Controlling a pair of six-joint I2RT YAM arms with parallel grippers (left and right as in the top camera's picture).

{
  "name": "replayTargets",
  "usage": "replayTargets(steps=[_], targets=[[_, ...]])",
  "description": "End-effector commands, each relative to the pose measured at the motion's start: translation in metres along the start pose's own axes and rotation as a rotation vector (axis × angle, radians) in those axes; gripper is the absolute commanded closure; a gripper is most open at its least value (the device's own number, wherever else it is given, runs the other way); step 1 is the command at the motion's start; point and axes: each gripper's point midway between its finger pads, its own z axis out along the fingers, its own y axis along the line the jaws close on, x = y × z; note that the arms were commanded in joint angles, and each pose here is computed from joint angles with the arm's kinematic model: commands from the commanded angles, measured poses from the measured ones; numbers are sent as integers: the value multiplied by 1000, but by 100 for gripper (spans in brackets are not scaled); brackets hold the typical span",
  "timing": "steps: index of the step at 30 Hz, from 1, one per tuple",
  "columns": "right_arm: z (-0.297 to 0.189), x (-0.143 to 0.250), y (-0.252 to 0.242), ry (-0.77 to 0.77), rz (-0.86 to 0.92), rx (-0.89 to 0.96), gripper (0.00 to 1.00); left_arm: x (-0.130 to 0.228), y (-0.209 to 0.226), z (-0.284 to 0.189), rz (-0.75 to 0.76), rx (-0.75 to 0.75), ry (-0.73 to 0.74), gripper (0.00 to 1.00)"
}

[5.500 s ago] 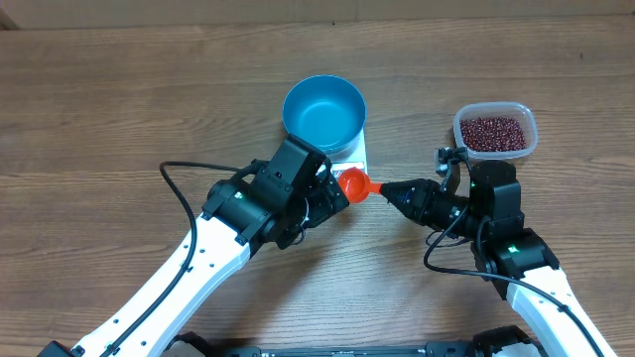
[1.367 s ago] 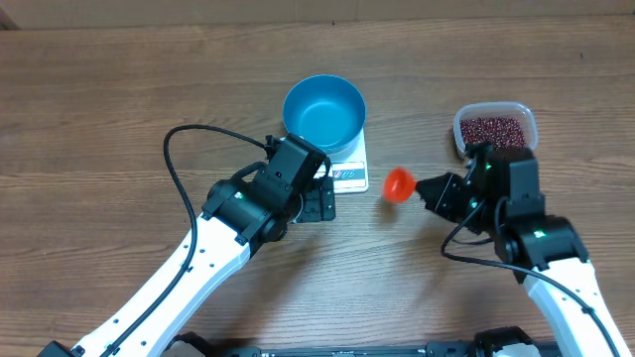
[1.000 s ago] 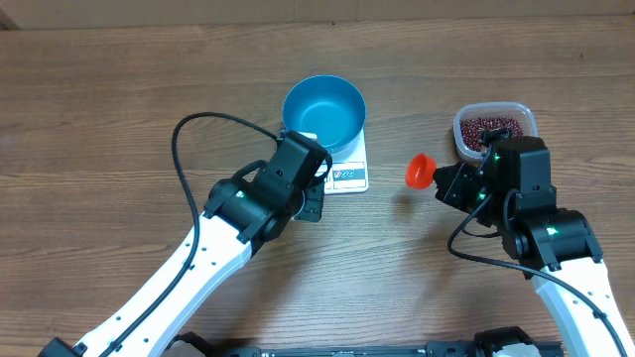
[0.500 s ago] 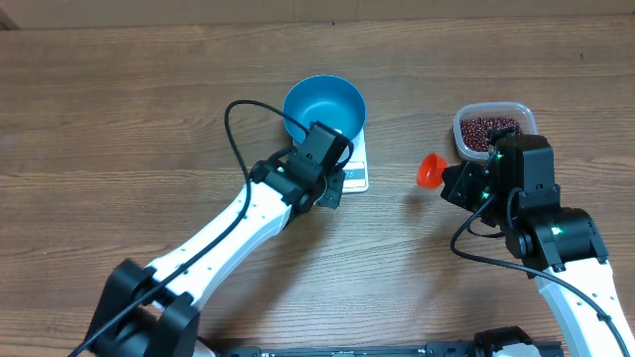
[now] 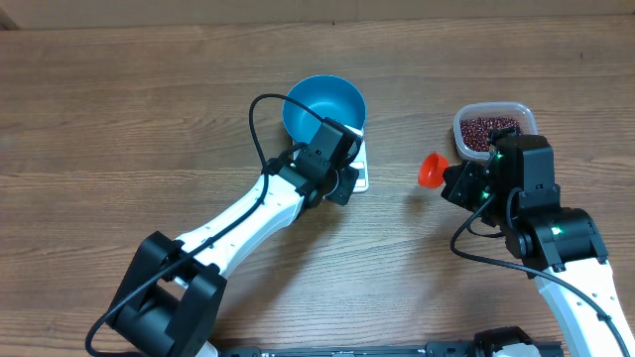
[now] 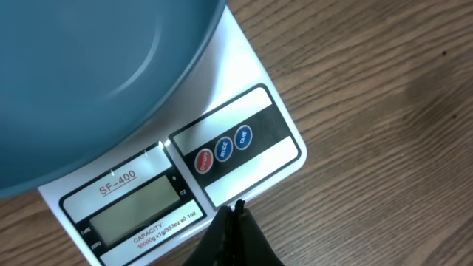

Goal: Scoop item into bowl and weigh 150g on scale

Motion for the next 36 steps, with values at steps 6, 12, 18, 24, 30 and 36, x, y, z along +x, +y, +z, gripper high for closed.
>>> replayTargets(steps=[6, 12, 18, 24, 30, 36], targets=[[-9, -13, 6, -45, -7, -9, 96, 20, -7, 26, 61, 31, 75, 96], [-9, -13, 6, -45, -7, -9, 96, 24, -10, 35, 67, 35, 87, 96], [-9, -12, 6, -43, -7, -13, 96, 18, -3, 36, 72, -14, 58, 96], [-9, -12, 7, -40, -7, -15, 96, 18, -1, 36, 72, -22, 57, 96], [-9, -10, 9, -31, -8, -29, 96, 18, -4, 36, 54, -20, 58, 95], [-9, -10, 9, -30, -8, -30, 96, 19, -1, 34, 39, -147, 35, 96]])
